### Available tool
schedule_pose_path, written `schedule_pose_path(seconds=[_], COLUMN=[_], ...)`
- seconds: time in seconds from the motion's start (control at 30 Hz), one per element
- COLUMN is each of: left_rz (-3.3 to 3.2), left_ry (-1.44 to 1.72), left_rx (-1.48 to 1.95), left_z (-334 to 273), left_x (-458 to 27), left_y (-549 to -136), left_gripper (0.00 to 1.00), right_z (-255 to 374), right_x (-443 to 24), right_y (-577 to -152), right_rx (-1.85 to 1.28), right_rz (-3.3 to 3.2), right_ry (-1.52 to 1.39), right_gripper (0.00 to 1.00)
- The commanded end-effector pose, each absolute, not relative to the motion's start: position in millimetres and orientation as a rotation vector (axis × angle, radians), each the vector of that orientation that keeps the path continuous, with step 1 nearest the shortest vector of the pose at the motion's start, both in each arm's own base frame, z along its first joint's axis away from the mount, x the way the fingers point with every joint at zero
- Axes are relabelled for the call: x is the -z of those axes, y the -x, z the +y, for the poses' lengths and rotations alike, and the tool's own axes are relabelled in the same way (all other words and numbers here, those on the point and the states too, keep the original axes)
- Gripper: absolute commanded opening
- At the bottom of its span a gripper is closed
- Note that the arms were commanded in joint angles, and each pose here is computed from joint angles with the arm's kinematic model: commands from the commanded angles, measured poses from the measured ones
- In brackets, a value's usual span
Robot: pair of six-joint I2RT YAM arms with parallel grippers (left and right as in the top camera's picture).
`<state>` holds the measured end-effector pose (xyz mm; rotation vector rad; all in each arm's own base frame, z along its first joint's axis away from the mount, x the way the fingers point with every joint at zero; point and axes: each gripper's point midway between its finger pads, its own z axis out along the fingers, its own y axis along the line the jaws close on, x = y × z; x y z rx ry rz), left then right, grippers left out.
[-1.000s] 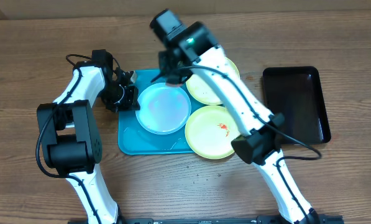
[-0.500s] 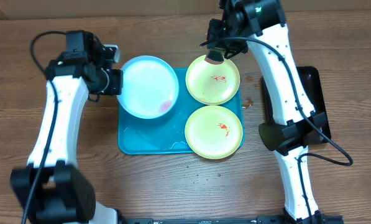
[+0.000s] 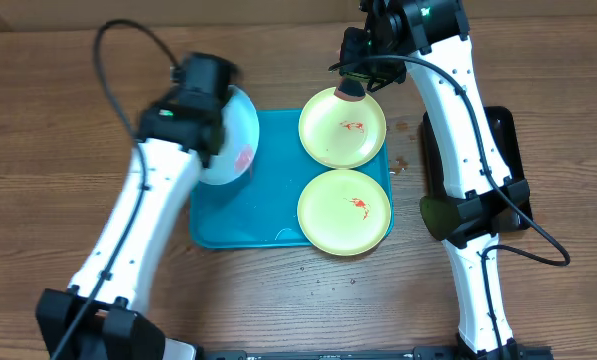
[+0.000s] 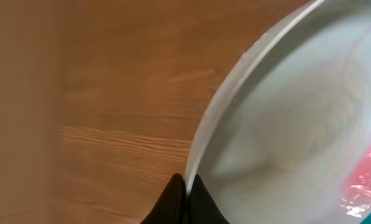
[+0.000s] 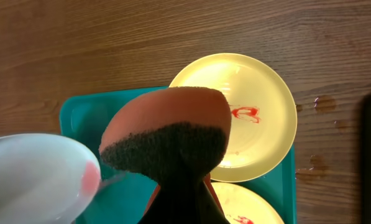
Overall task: Clean dirty plates on tray and stack at the side
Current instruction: 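Lift the sponge off the plate and raise the right arm, then lift the white plate with the left gripper and place it left of tray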
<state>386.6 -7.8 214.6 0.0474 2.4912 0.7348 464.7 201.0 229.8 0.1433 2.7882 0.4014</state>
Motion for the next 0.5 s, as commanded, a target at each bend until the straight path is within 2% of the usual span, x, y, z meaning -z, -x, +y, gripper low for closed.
schedule_pose_path(seconds=[0.0, 0.47], left_rz=[2.176, 1.749], left_ry=[0.137, 0.151], left_rx=[-1.046, -1.344], left_z=[0.5, -33.8], left_x=[-273.7, -346.4], left_y=[-377.4, -353.7], left_gripper=[0.04, 0.04], right_z=[197.5, 195.2], right_x=[-253.9, -253.5], right_y=[-463.2, -464.2], right_rx=[-0.435, -0.416], right_rz=[2.729, 2.726], right_ry=[-0.129, -0.135], right_gripper=[0.04, 0.04])
